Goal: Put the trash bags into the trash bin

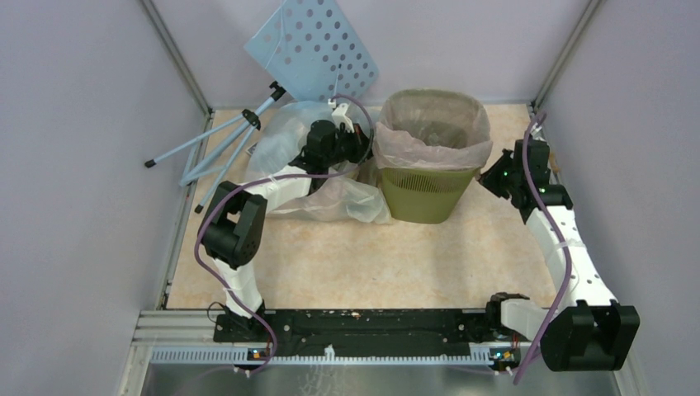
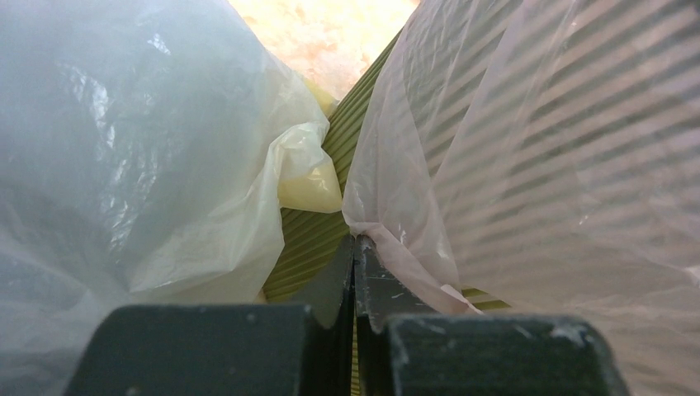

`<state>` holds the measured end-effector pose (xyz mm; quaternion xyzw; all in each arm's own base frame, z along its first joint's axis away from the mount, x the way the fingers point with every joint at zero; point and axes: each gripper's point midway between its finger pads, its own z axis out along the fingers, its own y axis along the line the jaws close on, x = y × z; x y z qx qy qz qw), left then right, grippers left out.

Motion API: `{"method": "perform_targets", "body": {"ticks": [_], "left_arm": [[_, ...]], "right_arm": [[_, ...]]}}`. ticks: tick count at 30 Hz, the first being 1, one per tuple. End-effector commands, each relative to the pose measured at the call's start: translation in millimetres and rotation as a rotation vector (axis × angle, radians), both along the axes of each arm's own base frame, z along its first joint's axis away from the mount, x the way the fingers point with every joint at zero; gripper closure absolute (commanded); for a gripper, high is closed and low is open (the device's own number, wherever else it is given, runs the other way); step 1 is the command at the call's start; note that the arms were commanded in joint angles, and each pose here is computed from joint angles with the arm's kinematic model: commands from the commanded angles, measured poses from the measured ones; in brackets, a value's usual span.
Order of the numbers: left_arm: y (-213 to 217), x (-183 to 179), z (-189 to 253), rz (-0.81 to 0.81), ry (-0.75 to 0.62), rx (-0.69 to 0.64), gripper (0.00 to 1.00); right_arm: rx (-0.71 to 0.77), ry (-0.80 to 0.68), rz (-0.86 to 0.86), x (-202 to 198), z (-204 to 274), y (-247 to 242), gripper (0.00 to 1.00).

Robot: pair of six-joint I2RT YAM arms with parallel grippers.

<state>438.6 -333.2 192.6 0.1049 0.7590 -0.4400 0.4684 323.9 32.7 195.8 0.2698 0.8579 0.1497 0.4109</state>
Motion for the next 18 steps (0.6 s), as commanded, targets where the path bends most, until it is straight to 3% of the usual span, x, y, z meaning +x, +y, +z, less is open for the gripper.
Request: {"method": "perform_targets", "body": {"ticks": [1, 12, 18], "left_arm": [[-0.3, -2.1, 7.9, 0.005, -0.025, -0.046, 1.0], [-6.2, -6.6, -21.0, -0.003, 0.036, -0.087, 1.0], [-10.0, -2.3, -25.0, -0.006, 0.032, -0.079, 1.0]], "right_arm": [[0.0, -0.025, -0.022, 9.3, -7.3, -3.9, 1.0], [-0.015, -0.03, -0.07, 12.1, -23.8, -11.8, 1.0], [0.02, -0.031, -0.011, 19.0, -33.7, -0.1, 1.0]]}}
